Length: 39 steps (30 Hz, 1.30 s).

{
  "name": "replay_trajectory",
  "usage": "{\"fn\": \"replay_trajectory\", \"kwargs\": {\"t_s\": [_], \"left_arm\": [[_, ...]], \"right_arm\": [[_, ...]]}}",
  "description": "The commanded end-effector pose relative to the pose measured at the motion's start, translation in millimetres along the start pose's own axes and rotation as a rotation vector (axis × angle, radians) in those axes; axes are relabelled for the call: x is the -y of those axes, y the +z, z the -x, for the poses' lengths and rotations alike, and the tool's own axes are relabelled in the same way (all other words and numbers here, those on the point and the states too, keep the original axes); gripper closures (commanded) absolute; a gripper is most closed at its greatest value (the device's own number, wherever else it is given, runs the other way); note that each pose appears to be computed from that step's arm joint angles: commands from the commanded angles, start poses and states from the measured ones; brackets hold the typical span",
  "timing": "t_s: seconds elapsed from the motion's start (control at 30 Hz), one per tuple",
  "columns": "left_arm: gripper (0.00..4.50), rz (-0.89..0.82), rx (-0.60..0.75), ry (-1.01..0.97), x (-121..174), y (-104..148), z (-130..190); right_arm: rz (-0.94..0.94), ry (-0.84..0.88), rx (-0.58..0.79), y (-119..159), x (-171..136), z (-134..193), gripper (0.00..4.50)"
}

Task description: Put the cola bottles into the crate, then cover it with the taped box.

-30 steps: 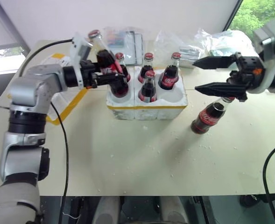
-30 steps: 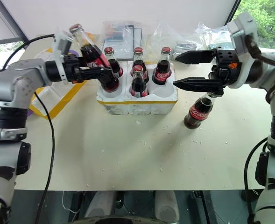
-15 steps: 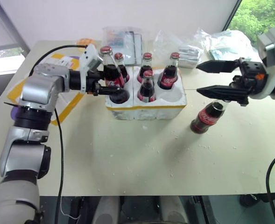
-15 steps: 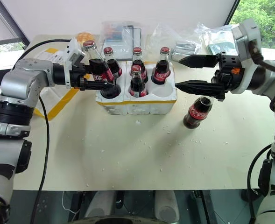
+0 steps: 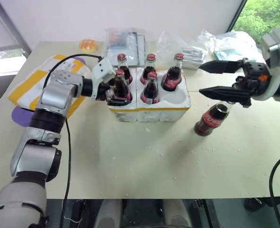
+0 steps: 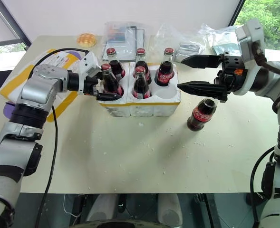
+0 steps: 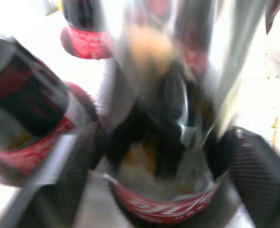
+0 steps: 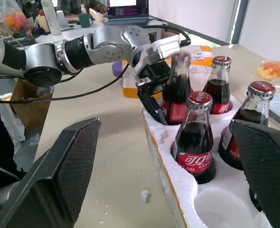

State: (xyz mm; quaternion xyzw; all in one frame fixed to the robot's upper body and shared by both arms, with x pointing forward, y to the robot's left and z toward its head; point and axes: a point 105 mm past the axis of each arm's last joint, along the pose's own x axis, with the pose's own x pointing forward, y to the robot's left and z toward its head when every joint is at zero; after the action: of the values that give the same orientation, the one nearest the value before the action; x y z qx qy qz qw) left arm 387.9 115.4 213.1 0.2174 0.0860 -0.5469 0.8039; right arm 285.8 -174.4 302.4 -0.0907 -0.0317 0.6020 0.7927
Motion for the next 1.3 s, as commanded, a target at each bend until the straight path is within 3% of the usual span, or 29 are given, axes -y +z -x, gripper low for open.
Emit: {"fn": "replay_trajectory", "kwargs": {"t_s": [0.03,0.17,0.3,0.43,0.53,0.77,1.07,1.2,1.3], "left_arm": [[0.05,-0.005,0.032,0.004,1.1,6.3,9.9],[0.05,0.004,0.088,0.014,3.1,17.4,24.8],[0.05,0.019,0.183,-0.014,15.7,44.8,60.0],[0.05,0.053,0.242,-0.110,43.7,72.5,100.8],[0.05,0.075,0.225,-0.207,67.5,75.9,116.1],[0.05,0.099,0.192,-0.236,82.4,56.3,97.9],[0.05,0.066,0.171,-0.237,80.8,45.6,80.6],[0.05,0.079,0.189,-0.230,78.2,47.0,77.4],[0.05,0.076,0.210,-0.233,80.6,51.1,74.5]], "right_arm": [[0.041,-0.001,0.017,7.5,-3.0,0.9,0.00],[0.045,-0.023,0.010,6.6,-1.2,3.5,0.00],[0.061,-0.068,0.000,12.3,1.7,15.0,0.00],[0.072,-0.133,-0.016,17.6,2.6,31.5,0.00],[0.070,-0.183,-0.019,18.6,1.7,42.2,0.00],[0.006,-0.365,-0.030,4.9,-9.8,75.4,0.00],[-0.208,-0.547,0.005,-25.1,-59.4,116.6,0.00],[-0.216,-0.662,-0.054,-56.6,-64.6,116.7,0.00],[-0.243,-0.728,-0.025,-87.8,-64.5,106.4,0.00]]}}
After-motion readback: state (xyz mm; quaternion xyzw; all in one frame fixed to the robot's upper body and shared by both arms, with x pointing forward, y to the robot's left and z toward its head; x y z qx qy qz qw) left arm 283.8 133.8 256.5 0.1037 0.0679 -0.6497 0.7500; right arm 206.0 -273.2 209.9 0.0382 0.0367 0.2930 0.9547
